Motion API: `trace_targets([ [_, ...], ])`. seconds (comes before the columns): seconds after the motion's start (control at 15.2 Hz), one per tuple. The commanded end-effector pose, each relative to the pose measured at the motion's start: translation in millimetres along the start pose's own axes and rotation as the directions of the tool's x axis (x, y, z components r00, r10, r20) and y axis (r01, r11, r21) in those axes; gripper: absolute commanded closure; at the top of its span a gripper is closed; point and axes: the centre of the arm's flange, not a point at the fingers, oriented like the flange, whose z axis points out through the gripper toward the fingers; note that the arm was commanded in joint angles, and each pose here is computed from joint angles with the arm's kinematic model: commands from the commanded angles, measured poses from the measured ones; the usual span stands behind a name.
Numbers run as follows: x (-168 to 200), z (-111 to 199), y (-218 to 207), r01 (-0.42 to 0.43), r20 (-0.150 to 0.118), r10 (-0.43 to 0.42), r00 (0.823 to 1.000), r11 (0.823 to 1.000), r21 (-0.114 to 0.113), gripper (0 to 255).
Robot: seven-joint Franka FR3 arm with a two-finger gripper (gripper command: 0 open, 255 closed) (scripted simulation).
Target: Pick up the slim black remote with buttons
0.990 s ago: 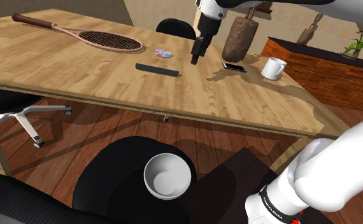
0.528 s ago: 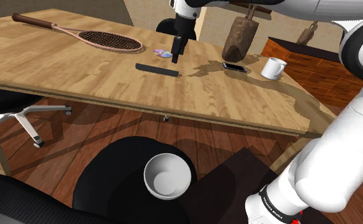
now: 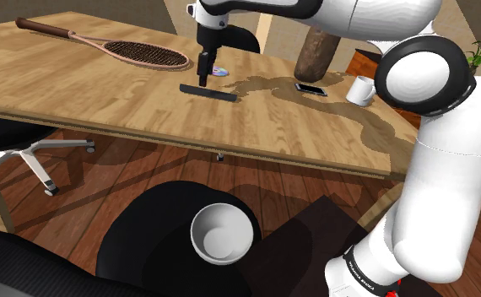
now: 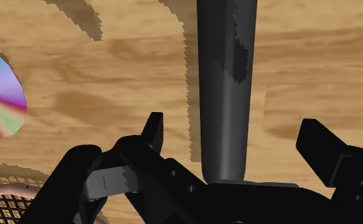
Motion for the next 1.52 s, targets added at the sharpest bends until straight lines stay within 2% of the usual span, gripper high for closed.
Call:
trace_targets([
  [0.0,5,9,-1,0.010,0.000,-0.010,1.000,1.000,0.001,0],
  [0.46,5,39,-3,0.010,0.000,-0.010,1.000,1.000,0.001,0],
  [0.53,4,39,-3,0.009,0.000,-0.009,1.000,1.000,0.001,255],
  [1.12,5,39,-3,0.010,0.000,-0.010,1.000,1.000,0.001,255],
  [1.45,5,12,-1,0.010,0.000,-0.010,1.000,1.000,0.001,255],
])
